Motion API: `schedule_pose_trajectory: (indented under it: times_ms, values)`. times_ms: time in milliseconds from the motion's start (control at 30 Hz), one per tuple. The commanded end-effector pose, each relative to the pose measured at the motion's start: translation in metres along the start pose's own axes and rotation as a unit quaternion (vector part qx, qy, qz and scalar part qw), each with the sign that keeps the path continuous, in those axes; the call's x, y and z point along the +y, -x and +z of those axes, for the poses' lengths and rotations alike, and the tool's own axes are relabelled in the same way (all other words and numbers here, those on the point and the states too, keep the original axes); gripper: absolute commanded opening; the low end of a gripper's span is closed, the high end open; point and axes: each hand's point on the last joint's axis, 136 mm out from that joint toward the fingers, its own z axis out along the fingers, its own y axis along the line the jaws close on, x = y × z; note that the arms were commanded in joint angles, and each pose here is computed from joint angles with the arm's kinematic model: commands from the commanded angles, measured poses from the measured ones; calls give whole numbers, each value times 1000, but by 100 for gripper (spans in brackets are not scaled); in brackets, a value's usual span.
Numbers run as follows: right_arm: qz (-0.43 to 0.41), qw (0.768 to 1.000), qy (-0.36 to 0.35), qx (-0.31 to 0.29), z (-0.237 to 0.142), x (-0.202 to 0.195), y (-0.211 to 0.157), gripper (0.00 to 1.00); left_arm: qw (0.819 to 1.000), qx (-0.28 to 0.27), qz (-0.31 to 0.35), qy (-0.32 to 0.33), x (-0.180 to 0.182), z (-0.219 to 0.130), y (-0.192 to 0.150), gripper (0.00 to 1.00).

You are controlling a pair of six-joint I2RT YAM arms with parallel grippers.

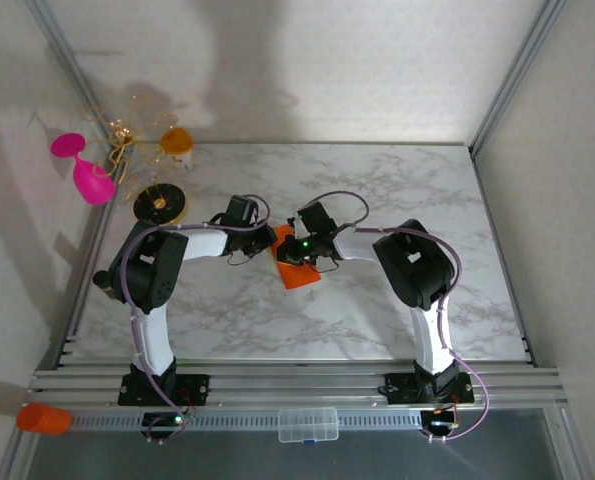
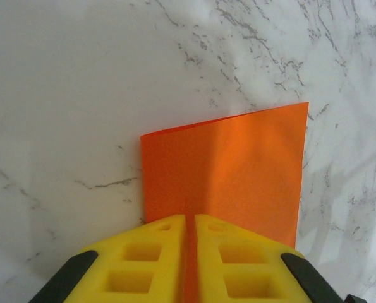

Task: Fold a paper plane with a square sheet of paper (pick it up from the middle)
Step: First fold in half a square sheet of paper at the center of the table.

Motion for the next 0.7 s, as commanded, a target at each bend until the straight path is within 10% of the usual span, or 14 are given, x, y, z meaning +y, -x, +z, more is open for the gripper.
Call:
schedule_pose_trajectory:
  times_ms: [0, 667]
  values:
    - [2, 1000, -1, 6, 7, 6, 3, 0, 997, 29, -25, 63, 42, 8, -24, 13]
    - [11, 997, -43, 61, 2, -21, -37, 0, 995, 19, -49, 89, 60, 13, -25, 12]
